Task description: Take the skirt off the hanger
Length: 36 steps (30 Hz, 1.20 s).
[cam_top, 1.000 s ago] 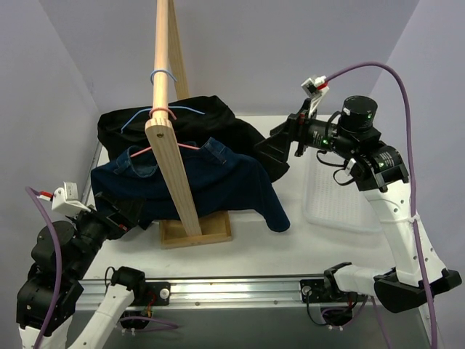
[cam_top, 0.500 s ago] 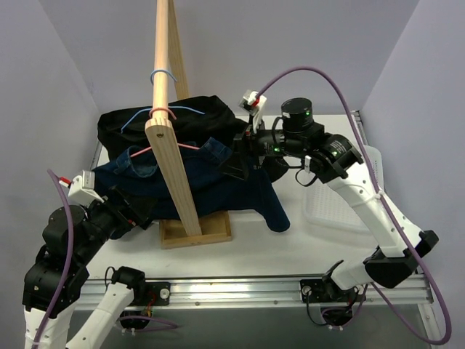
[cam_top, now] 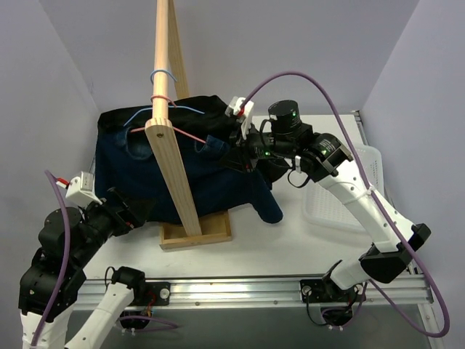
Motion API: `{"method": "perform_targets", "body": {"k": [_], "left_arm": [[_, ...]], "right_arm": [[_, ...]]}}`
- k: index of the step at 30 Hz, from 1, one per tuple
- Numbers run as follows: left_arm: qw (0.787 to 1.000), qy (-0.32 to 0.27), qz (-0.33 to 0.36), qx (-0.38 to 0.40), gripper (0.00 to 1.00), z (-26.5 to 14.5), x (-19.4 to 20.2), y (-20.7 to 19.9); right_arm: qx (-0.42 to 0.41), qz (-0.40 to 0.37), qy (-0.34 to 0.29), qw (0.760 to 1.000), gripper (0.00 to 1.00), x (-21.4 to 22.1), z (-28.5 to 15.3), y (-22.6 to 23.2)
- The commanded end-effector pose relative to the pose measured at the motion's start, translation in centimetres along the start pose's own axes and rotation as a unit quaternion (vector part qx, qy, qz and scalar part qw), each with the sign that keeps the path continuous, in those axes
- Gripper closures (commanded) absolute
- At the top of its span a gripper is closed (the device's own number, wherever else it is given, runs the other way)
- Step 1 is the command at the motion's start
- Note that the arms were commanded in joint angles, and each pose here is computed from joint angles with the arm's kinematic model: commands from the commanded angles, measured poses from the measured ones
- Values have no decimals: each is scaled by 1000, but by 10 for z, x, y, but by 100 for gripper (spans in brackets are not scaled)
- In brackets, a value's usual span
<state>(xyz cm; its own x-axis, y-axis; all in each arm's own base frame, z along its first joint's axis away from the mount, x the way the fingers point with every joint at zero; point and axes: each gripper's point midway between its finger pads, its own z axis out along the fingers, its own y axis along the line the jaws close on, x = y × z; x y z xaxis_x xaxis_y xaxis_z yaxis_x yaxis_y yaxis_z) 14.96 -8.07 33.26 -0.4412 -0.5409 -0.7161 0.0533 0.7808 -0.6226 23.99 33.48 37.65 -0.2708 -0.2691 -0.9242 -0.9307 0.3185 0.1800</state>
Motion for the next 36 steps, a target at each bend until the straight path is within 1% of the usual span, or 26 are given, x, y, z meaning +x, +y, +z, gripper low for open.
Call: {"method": "perform_targets", "body": {"k": [1,2,7,13,16,19,20,26,28,33,36], "left_arm": [[1000,-9,14,6,9,-8,-8,-6],[1000,-8,14,6,9,-7,-8,-6],[1000,-11,19,2,10,-9,-11,-6],[1000,-15,22,6,10,-12,-18,-11],[1000,-13,22,8,10,-13,-16,-11],[1000,-9,20,8,12,-11,-13,-11],[1000,-7,20,9,12,-11,-14,-12],[999,-6,27,17,14,-11,-16,-16],[999,-7,32,22,16,-13,-18,-19],[999,-11,45,25,18,-18,-24,-23],[998,-20,49,29,18,-21,-29,-27]], "right_arm": [[18,-25,-16,999,98,-14,-3,-1],[12,-29,-17,999,100,-14,-3,1],[12,-38,-17,999,100,-21,2,2],[-1,-77,-12,997,100,-25,11,12],[-16,-96,-16,995,100,-34,12,23],[-28,-110,-21,993,100,-45,12,30],[-29,-116,-30,992,100,-55,8,34],[-35,-120,-39,991,100,-69,17,42],[-37,-119,-35,992,100,-69,23,42],[-33,-117,-20,992,100,-64,39,41],[-28,-124,-32,991,100,-72,39,47]]}}
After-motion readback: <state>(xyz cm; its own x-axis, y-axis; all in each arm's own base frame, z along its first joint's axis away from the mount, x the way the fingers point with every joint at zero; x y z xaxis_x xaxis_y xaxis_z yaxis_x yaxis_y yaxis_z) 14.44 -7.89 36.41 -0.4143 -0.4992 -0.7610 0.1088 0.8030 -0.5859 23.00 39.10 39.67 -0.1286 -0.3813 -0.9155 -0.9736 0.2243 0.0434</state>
